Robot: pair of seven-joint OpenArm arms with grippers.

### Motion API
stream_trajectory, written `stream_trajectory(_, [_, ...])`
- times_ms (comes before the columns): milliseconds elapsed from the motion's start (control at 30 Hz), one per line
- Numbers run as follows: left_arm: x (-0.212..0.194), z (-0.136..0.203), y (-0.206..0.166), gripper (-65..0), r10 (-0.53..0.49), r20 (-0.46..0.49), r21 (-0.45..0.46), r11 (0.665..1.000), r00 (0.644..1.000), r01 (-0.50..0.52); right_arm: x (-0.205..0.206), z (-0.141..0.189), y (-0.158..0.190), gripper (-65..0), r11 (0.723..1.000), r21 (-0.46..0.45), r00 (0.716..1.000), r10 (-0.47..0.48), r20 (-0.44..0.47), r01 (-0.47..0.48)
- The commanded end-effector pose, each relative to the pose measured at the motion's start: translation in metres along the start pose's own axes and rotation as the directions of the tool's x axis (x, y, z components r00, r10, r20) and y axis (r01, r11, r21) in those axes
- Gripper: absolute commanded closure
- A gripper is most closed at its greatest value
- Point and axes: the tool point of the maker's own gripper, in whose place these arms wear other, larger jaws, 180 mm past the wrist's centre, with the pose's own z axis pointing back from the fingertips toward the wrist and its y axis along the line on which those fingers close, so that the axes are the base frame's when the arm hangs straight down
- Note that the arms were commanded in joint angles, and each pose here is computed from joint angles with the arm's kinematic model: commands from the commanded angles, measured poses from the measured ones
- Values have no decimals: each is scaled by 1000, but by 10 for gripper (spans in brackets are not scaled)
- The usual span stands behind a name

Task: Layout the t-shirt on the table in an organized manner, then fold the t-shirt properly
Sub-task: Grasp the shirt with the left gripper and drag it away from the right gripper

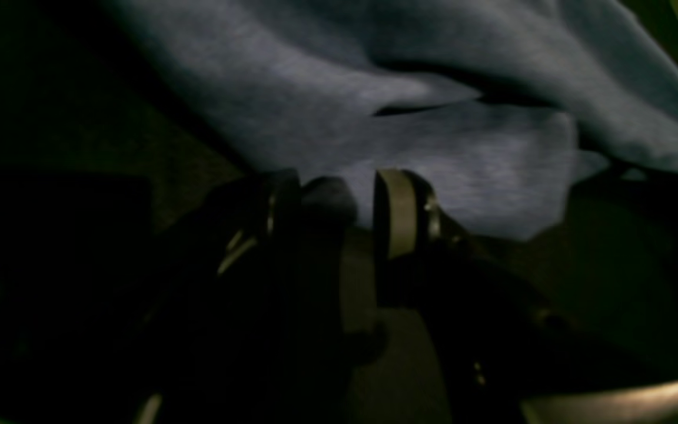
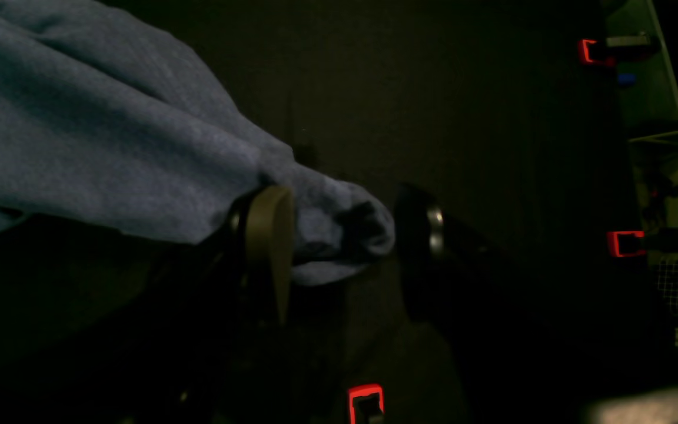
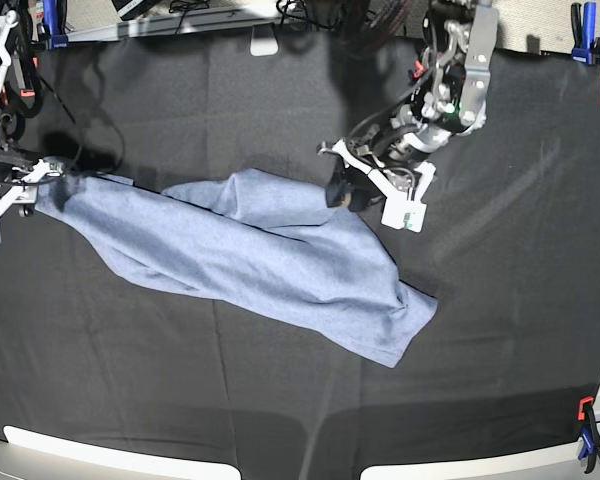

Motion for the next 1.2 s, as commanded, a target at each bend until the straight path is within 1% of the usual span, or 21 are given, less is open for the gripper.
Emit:
stream_trajectory(0, [16, -3, -5, -197, 0, 48, -24, 1000, 999, 1, 12, 3, -8, -276, 1000, -23, 999, 14, 39, -13])
stream_trajectory(167, [8, -14, 4, -197, 11, 12, -11, 1000, 1000, -11, 12, 3, -8, -276, 1000, -23, 999, 14, 35, -13])
stream_trajectory(267, [3, -18, 2, -197, 26, 3, -14, 1000, 1000, -26, 12, 3, -8, -276, 1000, -23, 999, 14, 35, -13])
stream_trajectory(300, [2, -19, -1, -197, 34, 3, -21, 999, 999, -34, 12, 3, -8, -276, 1000, -23, 999, 14, 35, -13])
stream_trajectory(433, [4, -24, -27, -188, 47, 18, -93, 995, 999, -45, 11, 3, -7, -276, 1000, -22, 999, 14, 35, -13])
stream_trajectory(467, [5, -26, -31, -166, 56, 21, -98, 994, 998, -54, 11, 3, -8, -276, 1000, -23, 999, 14, 35, -13])
stream_trajectory(500, [5, -27, -33, -122, 59, 23, -102, 993, 998, -57, 11, 3, -8, -276, 1000, -23, 999, 14, 33, -13])
stream_trajectory(567, [5, -28, -36, 0, 66, 25, -106, 992, 998, -63, 11, 3, -8, -276, 1000, -23, 999, 14, 32, -13])
stream_trajectory(667, [5, -26, -32, 0, 54, 14, -99, 994, 998, -52, 11, 3, -8, -276, 1000, -23, 999, 14, 32, -14])
stream_trajectory(733, [7, -20, -24, 0, 11, -3, -86, 996, 1000, -11, 11, 3, -8, -276, 1000, -23, 999, 15, 32, -14])
stream_trajectory(800, [13, -11, -10, 0, -96, -24, -47, 994, 995, 95, 11, 3, -8, -276, 1000, -23, 999, 15, 33, -14])
stream_trajectory(867, [25, 1, 7, 0, -223, -45, 7, 975, 974, 223, 11, 3, -7, -276, 1000, -22, 999, 15, 33, -14])
stream_trajectory(900, [35, 9, 17, 0, -270, -45, 50, 961, 962, 272, 11, 3, -8, -276, 1000, -23, 999, 15, 33, -14])
stream_trajectory(1000, [73, 36, 52, 0, -329, -20, 215, 921, 944, 325, 11, 3, -7, -276, 1000, -22, 999, 14, 33, -13])
stream_trajectory(1067, [91, 55, 68, 0, -362, -26, 272, 894, 932, 355, 11, 3, -7, -276, 1000, -22, 999, 15, 33, -14])
stream_trajectory(1167, [103, 77, 93, 0, -387, -77, 336, 858, 919, 389, 11, 3, -7, -276, 1000, -23, 999, 14, 33, -13])
